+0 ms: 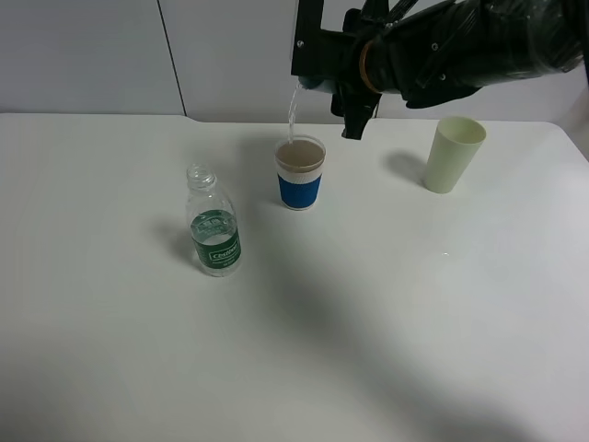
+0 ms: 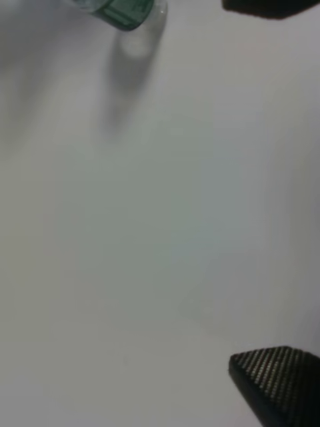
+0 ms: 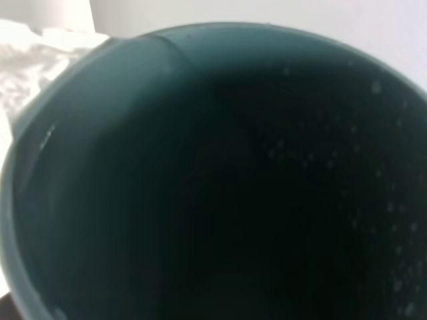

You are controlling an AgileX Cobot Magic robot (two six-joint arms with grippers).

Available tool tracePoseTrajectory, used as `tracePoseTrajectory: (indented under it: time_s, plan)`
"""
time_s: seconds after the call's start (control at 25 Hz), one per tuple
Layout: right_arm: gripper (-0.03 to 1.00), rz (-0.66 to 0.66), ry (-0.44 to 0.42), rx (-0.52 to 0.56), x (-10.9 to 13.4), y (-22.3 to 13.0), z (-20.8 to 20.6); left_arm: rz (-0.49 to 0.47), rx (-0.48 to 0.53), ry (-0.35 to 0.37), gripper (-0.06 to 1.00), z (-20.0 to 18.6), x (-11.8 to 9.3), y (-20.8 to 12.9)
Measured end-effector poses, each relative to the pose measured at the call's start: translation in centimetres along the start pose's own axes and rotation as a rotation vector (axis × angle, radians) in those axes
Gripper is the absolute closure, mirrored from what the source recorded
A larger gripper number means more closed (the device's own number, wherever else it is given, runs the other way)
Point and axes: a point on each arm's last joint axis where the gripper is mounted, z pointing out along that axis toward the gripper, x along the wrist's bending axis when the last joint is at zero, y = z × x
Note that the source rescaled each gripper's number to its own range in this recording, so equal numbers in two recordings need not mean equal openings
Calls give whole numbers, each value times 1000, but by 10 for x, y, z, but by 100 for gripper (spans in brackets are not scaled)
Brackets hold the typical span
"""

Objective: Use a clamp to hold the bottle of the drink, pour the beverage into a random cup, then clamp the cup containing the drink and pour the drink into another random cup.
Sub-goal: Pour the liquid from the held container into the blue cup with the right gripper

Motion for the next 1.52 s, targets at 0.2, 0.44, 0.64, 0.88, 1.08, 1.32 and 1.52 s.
tracePoseTrajectory:
  time_s: [0.2,0.44,0.64,0.88,1.08,1.32,1.52]
  plan:
    - [97,-57,-21,-4,-2,0,0,0,0,0,-6,0,0,0]
    - [97,-88,-29,5,-3,0,0,0,0,0,-6,0,0,0]
    - [97,-96,-33,12,-3,-1,0,0,0,0,-6,0,0,0]
    - [97,-105,-33,13,-3,-1,0,0,-1,0,-6,0,0,0]
    - [97,-128,-34,16,-3,-1,0,0,-1,0,-6,0,0,0]
    - [97,-193,-36,22,-4,-2,0,0,-1,0,-6,0,0,0]
    - [97,-250,-43,38,-4,-3,0,0,-1,0,-6,0,0,0]
